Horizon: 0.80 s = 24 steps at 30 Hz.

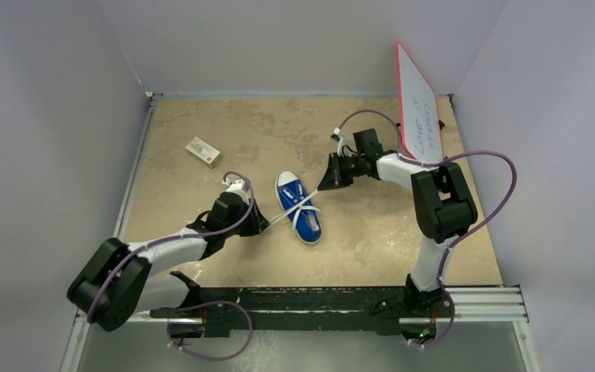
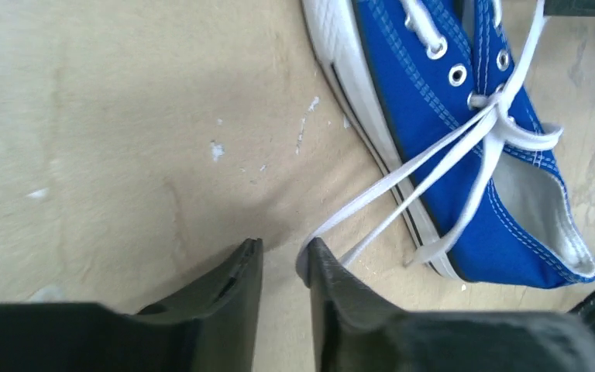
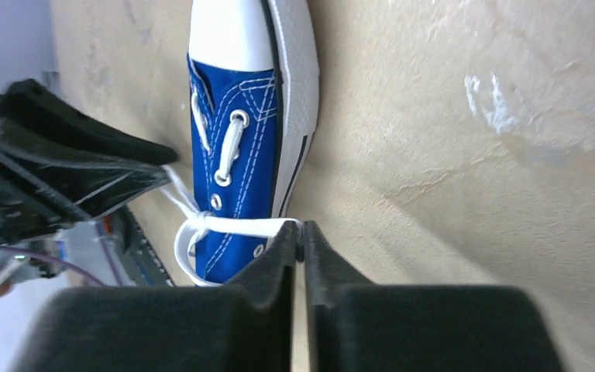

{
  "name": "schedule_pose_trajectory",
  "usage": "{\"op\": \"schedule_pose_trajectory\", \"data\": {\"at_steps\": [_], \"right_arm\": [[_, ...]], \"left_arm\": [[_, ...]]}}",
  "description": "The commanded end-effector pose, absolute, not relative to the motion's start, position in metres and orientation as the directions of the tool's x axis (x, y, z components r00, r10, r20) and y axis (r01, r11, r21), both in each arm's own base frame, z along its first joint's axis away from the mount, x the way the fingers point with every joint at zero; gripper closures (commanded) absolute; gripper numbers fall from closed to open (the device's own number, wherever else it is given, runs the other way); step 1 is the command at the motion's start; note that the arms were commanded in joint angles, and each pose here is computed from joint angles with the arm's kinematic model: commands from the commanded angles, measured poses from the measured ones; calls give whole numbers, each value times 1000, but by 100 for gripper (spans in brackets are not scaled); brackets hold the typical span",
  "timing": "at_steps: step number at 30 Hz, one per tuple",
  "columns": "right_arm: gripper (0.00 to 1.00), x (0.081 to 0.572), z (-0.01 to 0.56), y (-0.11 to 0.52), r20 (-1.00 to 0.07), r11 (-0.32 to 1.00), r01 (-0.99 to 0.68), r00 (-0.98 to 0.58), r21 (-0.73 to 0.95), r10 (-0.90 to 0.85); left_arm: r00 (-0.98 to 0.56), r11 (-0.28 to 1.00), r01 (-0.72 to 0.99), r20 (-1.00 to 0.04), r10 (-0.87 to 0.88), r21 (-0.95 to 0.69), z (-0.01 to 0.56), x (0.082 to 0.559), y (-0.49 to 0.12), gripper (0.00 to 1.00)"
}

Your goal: Tie the shoes

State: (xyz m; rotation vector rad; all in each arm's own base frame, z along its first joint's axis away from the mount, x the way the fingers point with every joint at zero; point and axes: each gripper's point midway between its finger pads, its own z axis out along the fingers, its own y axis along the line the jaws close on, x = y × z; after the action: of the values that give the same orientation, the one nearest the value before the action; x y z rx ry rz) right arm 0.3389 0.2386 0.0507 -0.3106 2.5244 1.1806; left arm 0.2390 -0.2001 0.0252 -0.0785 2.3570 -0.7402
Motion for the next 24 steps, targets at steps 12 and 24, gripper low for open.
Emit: {"op": "schedule_pose_trajectory", "data": {"at_steps": [12, 24], "right_arm": [[1, 339, 200, 220, -645, 766, -560, -719, 316, -260], [1, 338, 415, 121, -943, 975, -207, -332, 78, 5]], "left_arm": [[-645, 841, 279, -739, -193, -464, 110, 278, -210, 35], [-183, 923, 237, -947, -264, -303, 327, 326, -164, 31]]}}
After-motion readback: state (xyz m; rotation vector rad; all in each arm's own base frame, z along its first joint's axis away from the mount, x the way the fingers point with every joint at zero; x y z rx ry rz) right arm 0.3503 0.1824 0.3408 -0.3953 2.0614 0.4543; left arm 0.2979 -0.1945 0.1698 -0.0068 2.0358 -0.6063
